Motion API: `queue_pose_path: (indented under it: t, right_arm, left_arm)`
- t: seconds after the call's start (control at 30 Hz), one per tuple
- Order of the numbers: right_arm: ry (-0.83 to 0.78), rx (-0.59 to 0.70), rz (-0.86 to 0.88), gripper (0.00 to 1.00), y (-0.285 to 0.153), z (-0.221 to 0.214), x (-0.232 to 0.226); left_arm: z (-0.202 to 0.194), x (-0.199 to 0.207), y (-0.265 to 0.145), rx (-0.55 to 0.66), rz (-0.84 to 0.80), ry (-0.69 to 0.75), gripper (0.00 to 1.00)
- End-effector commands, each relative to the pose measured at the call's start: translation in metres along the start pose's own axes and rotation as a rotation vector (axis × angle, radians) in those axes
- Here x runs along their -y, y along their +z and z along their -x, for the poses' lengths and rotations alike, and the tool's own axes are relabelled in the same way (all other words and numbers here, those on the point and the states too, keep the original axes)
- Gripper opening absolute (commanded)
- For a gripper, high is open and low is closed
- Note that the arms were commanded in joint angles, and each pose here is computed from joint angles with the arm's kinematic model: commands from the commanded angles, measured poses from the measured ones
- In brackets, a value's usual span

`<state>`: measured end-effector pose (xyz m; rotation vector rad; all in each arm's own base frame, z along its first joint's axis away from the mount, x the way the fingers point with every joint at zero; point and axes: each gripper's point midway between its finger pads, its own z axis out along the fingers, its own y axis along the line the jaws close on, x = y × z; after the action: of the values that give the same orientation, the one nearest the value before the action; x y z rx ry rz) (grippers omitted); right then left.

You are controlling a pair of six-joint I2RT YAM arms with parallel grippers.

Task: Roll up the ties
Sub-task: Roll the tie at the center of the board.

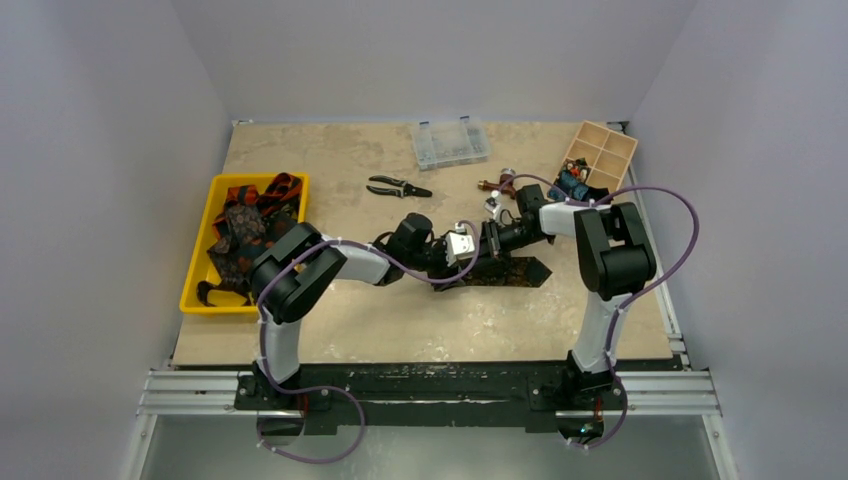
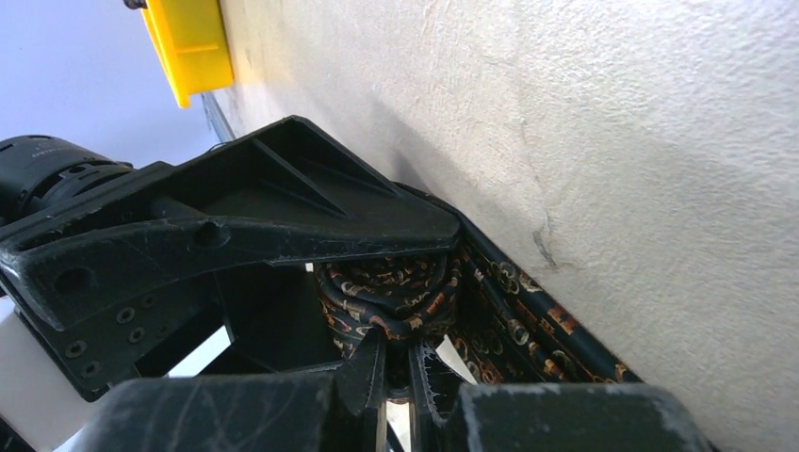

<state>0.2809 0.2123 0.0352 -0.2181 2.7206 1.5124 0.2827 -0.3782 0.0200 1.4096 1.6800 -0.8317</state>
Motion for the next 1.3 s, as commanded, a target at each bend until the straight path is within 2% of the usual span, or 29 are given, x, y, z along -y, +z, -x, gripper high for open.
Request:
queue_pose_path:
  t: [0.0, 0.23, 0.33, 0.7, 0.8, 0.83, 0.9, 1.07, 1.17, 1.27]
  right_arm:
    - [-0.035, -0.045, -0.272, 0.00, -0.001, -0.013, 0.059]
    - [-0.031, -0.058, -0.419, 0.00, -0.012, -0.010, 0.085]
    - [-0.033, -0.084, -0.483, 0.00, -0.017, -0.010, 0.096]
    - [-0.156, -0.229, -0.569, 0.00, -0.008, -0.010, 0.110]
    - [-0.206, -0.270, -0.580, 0.00, -0.005, -0.010, 0.110]
    - [-0.221, -0.283, -0.585, 0.00, -0.003, -0.010, 0.110]
    - [-0.236, -0.299, -0.593, 0.00, -0.002, -0.009, 0.110]
    - [-0.253, -0.308, -0.606, 0.00, 0.000, -0.001, 0.112]
    - [-0.265, -0.315, -0.604, 0.00, 0.001, 0.001, 0.112]
    - [-0.275, -0.325, -0.598, 0.00, 0.002, 0.001, 0.111]
  left_arm:
    - [-0.017, 0.019, 0.010, 0.009, -0.094, -0.051, 0.58]
    - [-0.008, 0.021, 0.015, 0.105, -0.108, -0.015, 0.58]
    - [-0.010, 0.024, 0.015, 0.108, -0.108, 0.001, 0.57]
    - [0.004, 0.010, -0.019, 0.163, 0.060, -0.070, 0.63]
    - [0.012, 0.007, -0.031, 0.189, 0.093, -0.066, 0.71]
    - [0.013, 0.007, -0.034, 0.194, 0.099, -0.065, 0.81]
    - [0.017, 0.006, -0.041, 0.209, 0.117, -0.047, 0.94]
    - [0.017, 0.003, -0.047, 0.222, 0.155, -0.030, 1.00]
    - [0.017, 0.003, -0.042, 0.240, 0.148, -0.068, 1.00]
    - [0.015, 0.012, -0.031, 0.207, 0.055, -0.084, 1.00]
